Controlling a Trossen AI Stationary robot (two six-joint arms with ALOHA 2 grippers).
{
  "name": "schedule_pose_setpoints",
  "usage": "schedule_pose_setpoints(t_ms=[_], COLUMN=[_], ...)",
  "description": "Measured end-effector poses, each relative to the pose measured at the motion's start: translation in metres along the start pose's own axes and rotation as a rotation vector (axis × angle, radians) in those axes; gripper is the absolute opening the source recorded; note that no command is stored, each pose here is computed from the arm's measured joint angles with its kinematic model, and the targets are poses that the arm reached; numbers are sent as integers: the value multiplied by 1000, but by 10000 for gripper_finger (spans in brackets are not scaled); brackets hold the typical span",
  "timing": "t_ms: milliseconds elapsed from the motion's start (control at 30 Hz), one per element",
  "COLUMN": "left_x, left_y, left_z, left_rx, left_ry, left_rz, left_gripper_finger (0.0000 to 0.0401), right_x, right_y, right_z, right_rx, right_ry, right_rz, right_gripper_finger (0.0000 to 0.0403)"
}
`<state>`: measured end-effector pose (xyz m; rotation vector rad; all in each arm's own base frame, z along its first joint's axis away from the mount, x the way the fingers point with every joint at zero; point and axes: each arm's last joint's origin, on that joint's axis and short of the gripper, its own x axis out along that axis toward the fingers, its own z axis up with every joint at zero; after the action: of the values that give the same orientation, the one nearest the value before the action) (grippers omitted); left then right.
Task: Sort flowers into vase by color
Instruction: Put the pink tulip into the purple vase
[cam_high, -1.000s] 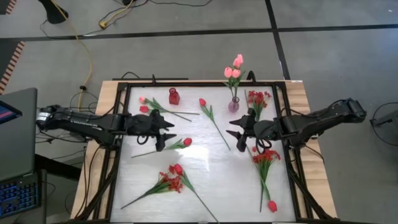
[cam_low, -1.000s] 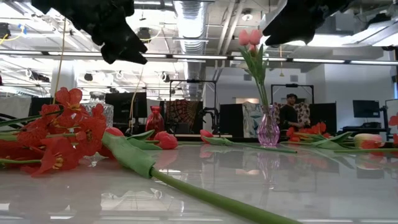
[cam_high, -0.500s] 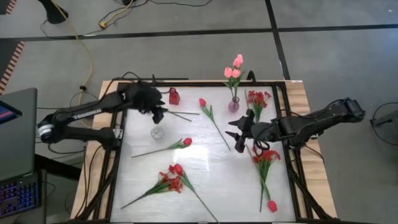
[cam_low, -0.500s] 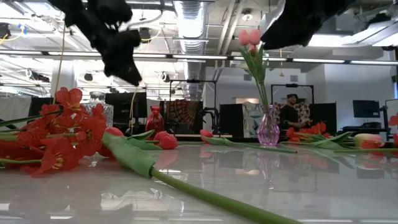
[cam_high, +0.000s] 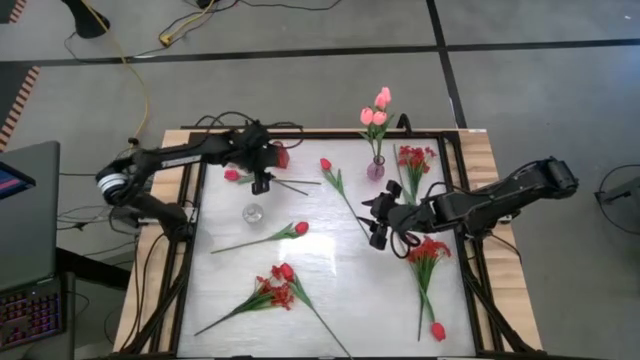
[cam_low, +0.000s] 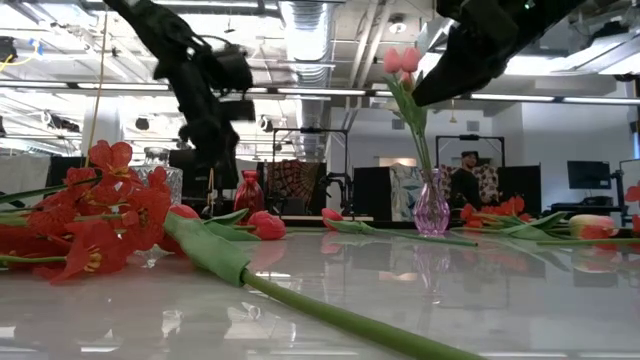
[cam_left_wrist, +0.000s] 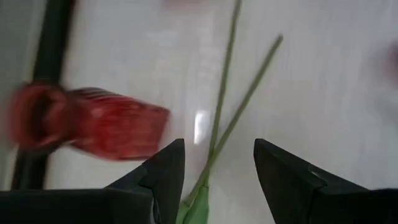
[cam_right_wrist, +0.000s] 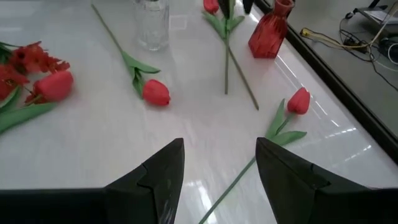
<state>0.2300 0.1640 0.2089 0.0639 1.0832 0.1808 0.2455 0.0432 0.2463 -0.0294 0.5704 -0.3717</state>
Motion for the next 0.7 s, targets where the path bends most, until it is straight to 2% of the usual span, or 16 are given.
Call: schedule_pose_setpoints(t_ms=[267,500,700], left_x=[41,48,49], left_y=[-9,-21,-26], left_z=[2,16,20], left_rx=[212,346,366], left_ry=[75,21,-26], left_rz=[-73,-40,-71], left_gripper_finger=[180,180,180], right_x=[-7,-12,-12], right_y=[11,19,19], right_z=[-3,-5,-5], right_rx=[-3,-19,-19], right_ry=[-1,-7,-7], right_rz=[46,77,77], right_gripper_finger=[225,225,225])
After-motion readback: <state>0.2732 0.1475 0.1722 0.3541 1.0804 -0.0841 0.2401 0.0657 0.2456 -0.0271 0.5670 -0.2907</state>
